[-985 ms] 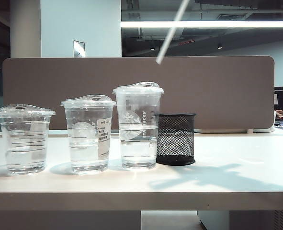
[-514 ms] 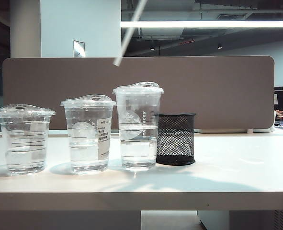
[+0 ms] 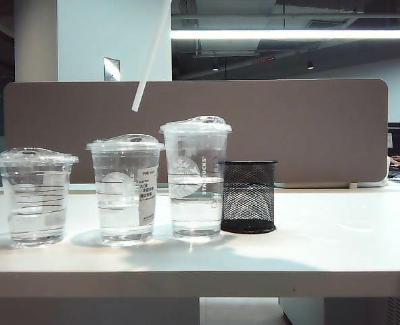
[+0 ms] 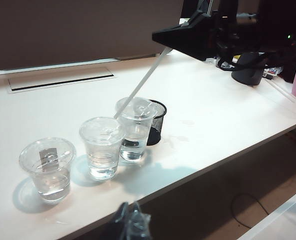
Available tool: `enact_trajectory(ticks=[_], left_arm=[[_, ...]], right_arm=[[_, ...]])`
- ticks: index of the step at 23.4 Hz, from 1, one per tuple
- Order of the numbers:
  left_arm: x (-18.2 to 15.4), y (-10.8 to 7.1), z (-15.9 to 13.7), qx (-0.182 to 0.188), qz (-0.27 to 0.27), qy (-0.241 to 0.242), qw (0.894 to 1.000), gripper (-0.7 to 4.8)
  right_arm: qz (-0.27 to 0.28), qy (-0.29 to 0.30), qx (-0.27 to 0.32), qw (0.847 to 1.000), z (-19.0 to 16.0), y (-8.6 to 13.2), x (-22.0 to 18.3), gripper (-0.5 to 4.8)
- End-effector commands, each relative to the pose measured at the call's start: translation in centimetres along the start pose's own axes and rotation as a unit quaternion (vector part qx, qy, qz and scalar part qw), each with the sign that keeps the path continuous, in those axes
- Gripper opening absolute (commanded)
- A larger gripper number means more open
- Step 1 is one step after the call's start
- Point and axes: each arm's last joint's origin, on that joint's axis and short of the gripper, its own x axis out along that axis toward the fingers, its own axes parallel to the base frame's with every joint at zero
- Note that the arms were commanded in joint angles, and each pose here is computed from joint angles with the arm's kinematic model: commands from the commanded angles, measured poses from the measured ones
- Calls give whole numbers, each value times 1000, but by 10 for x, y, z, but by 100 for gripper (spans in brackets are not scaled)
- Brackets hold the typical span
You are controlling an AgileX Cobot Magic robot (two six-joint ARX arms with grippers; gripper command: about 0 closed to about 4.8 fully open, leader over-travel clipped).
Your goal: Pick up the straw and insert it into the medium coffee cup.
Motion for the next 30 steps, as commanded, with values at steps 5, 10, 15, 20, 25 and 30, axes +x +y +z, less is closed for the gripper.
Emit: enact_trajectory(ticks=[5,10,15,20,25,30], left_arm=[[0,0,2,7,-1,-5,1000,-1],[0,0,2,7,-1,-6,1000,-1],[0,0,2,7,-1,-5,1000,-1],[0,0,2,7,-1,-5,1000,-1],[0,0,2,7,-1,-5,1000,-1],[0,0,2,30,-1,-6,1000,-1]], right_arm=[[7,18,1,1000,-9,2,13,-1],[8,37,5,999,-17,1,19,-1],[6,45,-2,999,-20,0,22,-1],[9,65,-4,998,-35,-3,36,2],[10,61,-5,998,-47,-7,52,127],[-2,39,-11,999,-46,-9,57,370]])
